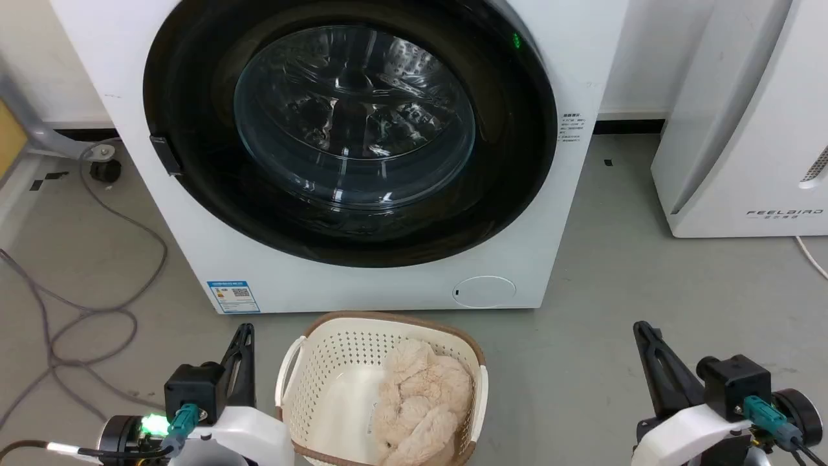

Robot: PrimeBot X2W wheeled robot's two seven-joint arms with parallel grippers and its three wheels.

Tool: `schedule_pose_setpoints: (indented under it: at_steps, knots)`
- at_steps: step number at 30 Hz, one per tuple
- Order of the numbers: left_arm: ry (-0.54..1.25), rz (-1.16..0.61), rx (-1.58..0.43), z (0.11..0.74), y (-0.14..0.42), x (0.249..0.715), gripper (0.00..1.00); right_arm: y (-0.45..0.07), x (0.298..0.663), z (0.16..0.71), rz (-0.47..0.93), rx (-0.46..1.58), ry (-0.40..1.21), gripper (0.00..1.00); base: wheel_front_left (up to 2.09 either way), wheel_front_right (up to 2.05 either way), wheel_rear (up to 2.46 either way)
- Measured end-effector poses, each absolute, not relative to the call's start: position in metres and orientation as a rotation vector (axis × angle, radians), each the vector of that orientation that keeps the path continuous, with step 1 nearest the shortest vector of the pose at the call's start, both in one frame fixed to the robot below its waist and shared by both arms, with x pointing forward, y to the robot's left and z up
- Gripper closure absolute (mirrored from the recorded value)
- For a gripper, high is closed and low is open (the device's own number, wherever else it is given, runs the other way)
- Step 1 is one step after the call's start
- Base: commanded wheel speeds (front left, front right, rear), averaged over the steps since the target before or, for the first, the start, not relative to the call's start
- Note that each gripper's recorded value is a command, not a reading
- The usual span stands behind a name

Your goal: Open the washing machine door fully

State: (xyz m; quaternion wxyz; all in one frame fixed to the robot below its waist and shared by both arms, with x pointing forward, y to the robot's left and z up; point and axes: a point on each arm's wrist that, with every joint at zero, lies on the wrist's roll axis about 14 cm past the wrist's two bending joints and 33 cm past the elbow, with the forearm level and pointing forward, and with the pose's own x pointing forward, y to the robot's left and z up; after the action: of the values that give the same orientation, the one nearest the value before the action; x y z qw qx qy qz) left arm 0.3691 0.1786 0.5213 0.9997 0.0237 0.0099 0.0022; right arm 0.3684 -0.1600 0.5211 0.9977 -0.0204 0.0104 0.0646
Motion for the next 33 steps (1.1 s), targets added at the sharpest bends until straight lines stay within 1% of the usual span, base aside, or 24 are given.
schedule_pose_setpoints:
  at_steps: [23,24,33]
  knots:
    - [0.020,0.004,0.047,0.5213,0.1786,0.3691,1.00,-0.1601,0.3684,0.5211,0.129,-0.041,0.021,1.00,0.00,0.00,0.00]
    - [0.021,0.005,0.047,0.5210,0.1787,0.3690,0.00,-0.1600,0.3683,0.5209,0.129,-0.040,0.021,0.00,0.00,0.00,0.00]
    - [0.018,-0.005,0.041,0.5200,0.1755,0.3689,0.00,-0.1612,0.3677,0.5189,0.126,-0.030,0.024,0.00,0.00,0.00,0.00]
